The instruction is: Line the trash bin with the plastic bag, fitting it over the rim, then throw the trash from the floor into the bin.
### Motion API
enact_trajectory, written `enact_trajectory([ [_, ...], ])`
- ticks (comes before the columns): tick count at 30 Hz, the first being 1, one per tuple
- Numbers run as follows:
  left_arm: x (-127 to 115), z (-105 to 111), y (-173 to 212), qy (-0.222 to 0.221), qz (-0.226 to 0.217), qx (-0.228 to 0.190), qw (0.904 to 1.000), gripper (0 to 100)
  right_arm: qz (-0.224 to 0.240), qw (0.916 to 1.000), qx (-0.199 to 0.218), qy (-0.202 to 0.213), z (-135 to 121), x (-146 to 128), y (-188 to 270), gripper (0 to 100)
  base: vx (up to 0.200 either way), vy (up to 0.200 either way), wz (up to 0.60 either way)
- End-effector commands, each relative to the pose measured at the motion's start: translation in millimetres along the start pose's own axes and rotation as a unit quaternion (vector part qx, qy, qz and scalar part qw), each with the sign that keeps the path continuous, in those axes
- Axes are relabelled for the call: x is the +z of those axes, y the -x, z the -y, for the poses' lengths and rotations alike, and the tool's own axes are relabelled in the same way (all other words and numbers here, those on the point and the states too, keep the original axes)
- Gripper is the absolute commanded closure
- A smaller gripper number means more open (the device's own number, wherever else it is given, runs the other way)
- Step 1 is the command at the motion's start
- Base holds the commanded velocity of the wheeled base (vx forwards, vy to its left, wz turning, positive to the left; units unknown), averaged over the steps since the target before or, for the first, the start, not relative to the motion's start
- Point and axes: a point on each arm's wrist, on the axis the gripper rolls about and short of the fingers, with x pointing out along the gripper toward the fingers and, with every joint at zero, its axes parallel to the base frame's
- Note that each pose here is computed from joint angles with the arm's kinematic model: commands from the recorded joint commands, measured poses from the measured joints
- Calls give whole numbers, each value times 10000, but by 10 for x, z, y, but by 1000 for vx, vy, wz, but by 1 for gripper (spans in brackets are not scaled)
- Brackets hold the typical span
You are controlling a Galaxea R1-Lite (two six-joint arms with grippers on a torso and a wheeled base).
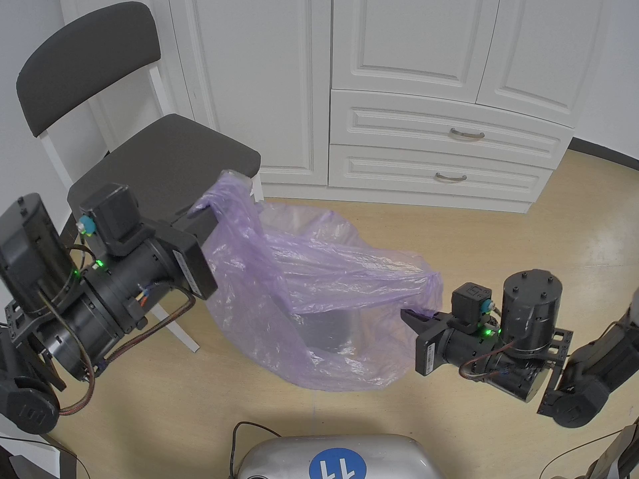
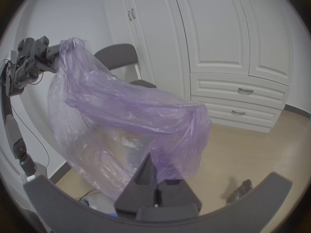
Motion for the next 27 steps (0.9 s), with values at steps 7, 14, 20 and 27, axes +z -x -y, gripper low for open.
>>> enact_trajectory([
  [7, -589, -406, -102, -311, -1118, 207, 9930, 100, -255, 9898, -948, -1030, 190, 826, 448, 100, 0, 0, 0],
  [14, -596, -718, -91, -267, -1173, 382, 9920, 100, -589, 9914, -946, -684, 198, 794, 563, 100, 0, 0, 0],
  [20, -806, -953, -182, -540, -1565, 707, 9837, 100, -827, 9893, -1039, -612, 206, 756, 537, 100, 0, 0, 0],
  [27, -857, -1094, -215, -714, -1643, 881, 9799, 100, -971, 9881, -1071, -527, 210, 678, 512, 100, 0, 0, 0],
])
